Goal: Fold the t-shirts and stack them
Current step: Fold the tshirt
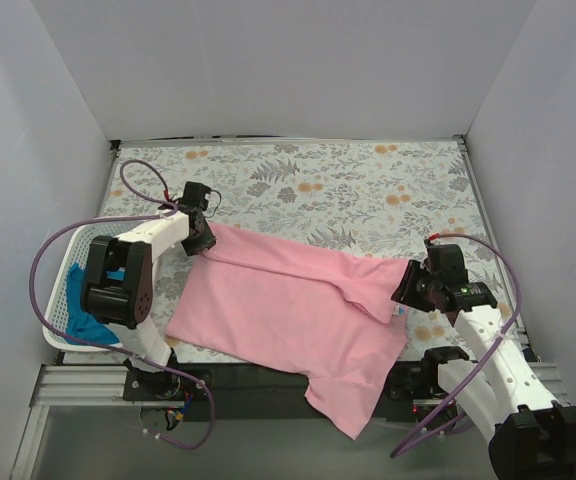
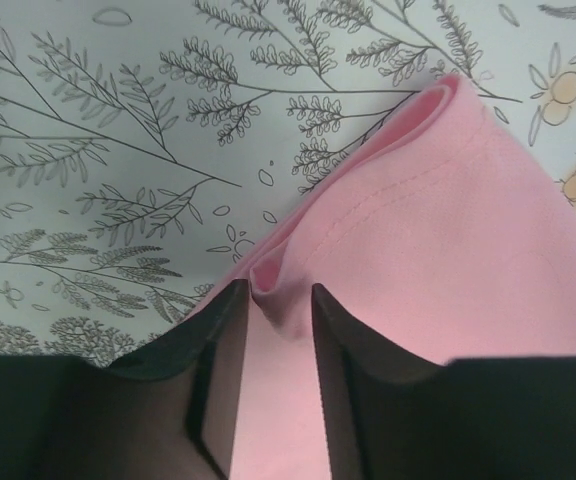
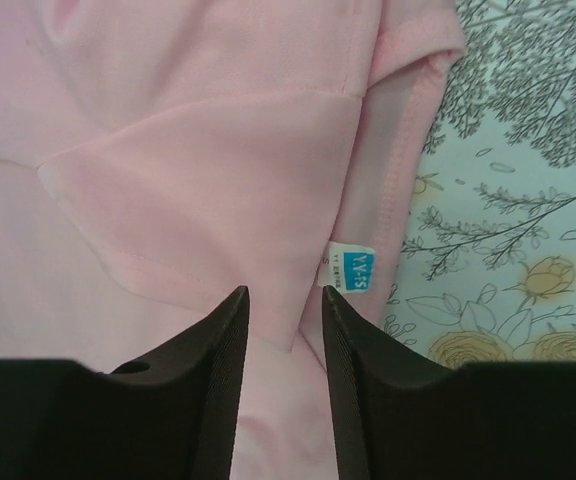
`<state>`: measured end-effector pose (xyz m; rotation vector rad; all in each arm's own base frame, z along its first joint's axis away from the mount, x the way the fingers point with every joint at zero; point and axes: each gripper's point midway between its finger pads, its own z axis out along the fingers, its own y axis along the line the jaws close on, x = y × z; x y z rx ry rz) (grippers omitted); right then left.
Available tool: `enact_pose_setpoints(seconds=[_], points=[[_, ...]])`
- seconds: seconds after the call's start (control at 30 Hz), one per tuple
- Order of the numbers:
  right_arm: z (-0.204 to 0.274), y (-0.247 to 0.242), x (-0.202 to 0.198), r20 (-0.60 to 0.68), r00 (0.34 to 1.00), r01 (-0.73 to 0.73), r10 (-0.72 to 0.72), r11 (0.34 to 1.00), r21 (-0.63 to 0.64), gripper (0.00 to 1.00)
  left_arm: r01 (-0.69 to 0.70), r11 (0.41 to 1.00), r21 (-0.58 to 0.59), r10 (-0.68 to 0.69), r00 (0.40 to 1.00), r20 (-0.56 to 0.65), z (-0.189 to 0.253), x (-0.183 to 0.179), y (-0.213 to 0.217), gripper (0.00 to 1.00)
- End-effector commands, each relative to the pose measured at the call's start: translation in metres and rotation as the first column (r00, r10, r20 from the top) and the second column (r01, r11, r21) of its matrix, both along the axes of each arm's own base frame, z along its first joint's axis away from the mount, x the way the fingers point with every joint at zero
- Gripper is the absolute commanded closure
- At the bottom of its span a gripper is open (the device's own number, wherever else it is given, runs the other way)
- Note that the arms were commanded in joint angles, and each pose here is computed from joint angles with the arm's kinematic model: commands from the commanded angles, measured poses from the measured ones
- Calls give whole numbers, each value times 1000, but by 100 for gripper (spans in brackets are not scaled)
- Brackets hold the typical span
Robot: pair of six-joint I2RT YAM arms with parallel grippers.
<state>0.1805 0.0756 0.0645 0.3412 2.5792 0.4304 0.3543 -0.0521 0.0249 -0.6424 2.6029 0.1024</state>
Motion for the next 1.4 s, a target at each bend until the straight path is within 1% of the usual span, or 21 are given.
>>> enact_pose_setpoints(seconds=[0.0, 0.07, 0.13, 0.23, 0.27, 0.33, 0.37, 0.43, 0.47, 0.53, 0.57, 0.63, 0.7, 0.73, 0.77, 0.9, 1.13, 1.2, 1.3, 1.33, 1.37], points=[[29, -17, 28, 121, 992, 50, -39, 995, -87, 57, -36, 999, 23, 32, 988, 149, 51, 18, 9, 66], [38, -21, 42, 153, 987, 60, -41, 991, -119, 54, -14, 1000, 17, 10, 982, 187, 65, 21, 4, 59], [38, -27, 52, 165, 985, 85, -60, 985, -149, 54, 14, 1000, 2, -14, 977, 212, 75, 26, -3, 59], [44, -29, 72, 218, 972, 115, -85, 985, -131, 55, 67, 997, -32, -58, 969, 241, 83, 33, -17, 59], [49, -30, 82, 257, 960, 140, -108, 984, -111, 55, 80, 996, -38, -69, 967, 244, 83, 35, -20, 59], [42, -35, 89, 261, 954, 175, -145, 980, -96, 57, 101, 994, -50, -87, 971, 224, 72, 39, -26, 62], [44, -41, 98, 288, 941, 209, -181, 975, -72, 58, 108, 993, -52, -95, 972, 215, 68, 41, -28, 63], [35, -45, 101, 283, 937, 229, -205, 972, -53, 59, 120, 991, -60, -108, 978, 178, 50, 43, -31, 66], [38, -47, 109, 316, 924, 237, -215, 971, -32, 59, 122, 991, -63, -110, 980, 166, 44, 43, -32, 66], [27, -55, 111, 304, 920, 260, -247, 965, -2, 59, 126, 990, -60, -116, 983, 144, 31, 44, -33, 70], [29, -53, 116, 320, 915, 251, -246, 968, 26, 60, 121, 991, -58, -112, 984, 139, 27, 44, -32, 71], [17, -54, 115, 292, 921, 253, -256, 966, 49, 60, 122, 991, -53, -115, 986, 122, 17, 43, -32, 73], [13, -57, 119, 301, 915, 259, -268, 963, 68, 60, 116, 992, -39, -112, 988, 108, 10, 42, -28, 74], [3, -53, 114, 275, 926, 245, -260, 966, 85, 60, 115, 993, -34, -111, 989, 100, 8, 41, -28, 74], [6, -55, 120, 300, 915, 250, -270, 963, 105, 60, 110, 994, -23, -107, 990, 90, 4, 40, -26, 74], [-1, -49, 121, 301, 917, 219, -263, 960, 172, 61, 99, 995, -10, -98, 993, 69, -2, 36, -22, 75], [-11, -43, 125, 286, 926, 193, -247, 960, 203, 62, 88, 996, 14, -89, 995, 51, -6, 33, -17, 76], [-13, -42, 126, 284, 927, 189, -245, 959, 210, 64, 82, 996, 21, -83, 995, 46, -7, 32, -15, 76], [-20, -42, 125, 259, 933, 199, -251, 957, 212, 73, 82, 996, 24, -83, 996, 37, -9, 31, -15, 76], [-21, -42, 124, 257, 933, 200, -253, 956, 214, 77, 79, 997, 27, -80, 996, 35, -10, 30, -14, 76], [-20, -43, 124, 256, 932, 204, -257, 955, 216, 86, 79, 996, 31, -80, 996, 34, -9, 31, -14, 76]])
